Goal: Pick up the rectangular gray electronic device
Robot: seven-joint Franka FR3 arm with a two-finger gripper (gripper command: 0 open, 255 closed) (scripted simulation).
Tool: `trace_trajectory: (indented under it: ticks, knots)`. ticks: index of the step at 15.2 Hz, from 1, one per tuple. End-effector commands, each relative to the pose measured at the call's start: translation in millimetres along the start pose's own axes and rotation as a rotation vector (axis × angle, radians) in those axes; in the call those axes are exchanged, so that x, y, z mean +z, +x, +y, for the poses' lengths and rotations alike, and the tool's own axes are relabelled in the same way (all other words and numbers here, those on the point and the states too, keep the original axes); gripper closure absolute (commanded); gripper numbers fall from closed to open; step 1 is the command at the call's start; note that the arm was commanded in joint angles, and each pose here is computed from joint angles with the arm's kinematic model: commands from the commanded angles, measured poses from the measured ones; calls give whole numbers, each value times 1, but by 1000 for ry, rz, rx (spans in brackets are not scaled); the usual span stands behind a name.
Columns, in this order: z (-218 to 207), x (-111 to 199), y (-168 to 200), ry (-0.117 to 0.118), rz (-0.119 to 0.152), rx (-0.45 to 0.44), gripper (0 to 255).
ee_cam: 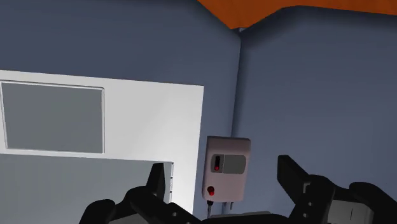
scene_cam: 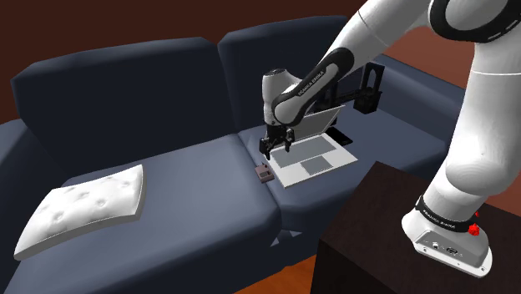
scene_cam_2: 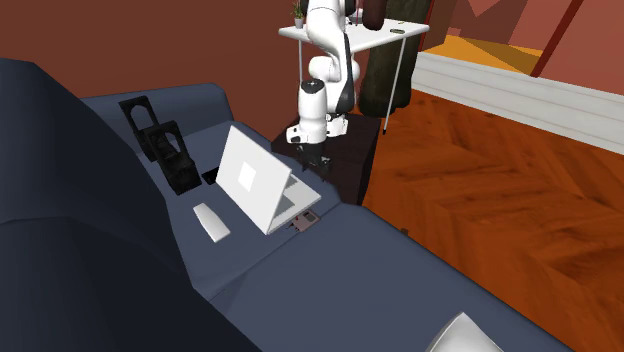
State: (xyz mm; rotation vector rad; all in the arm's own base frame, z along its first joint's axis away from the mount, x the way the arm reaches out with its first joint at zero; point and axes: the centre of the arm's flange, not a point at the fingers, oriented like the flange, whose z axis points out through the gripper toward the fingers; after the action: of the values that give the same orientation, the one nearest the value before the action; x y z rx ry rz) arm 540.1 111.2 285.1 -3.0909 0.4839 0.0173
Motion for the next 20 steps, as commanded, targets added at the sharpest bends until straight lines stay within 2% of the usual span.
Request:
trace_trajectory:
  ticks: [1, 11, 20]
  knots:
    - [-9, 21, 16, -1, 3, 25, 0]
    - [-30, 117, 95, -8, 13, 135, 0]
    - [-30, 157, 96, -8, 13, 135, 0]
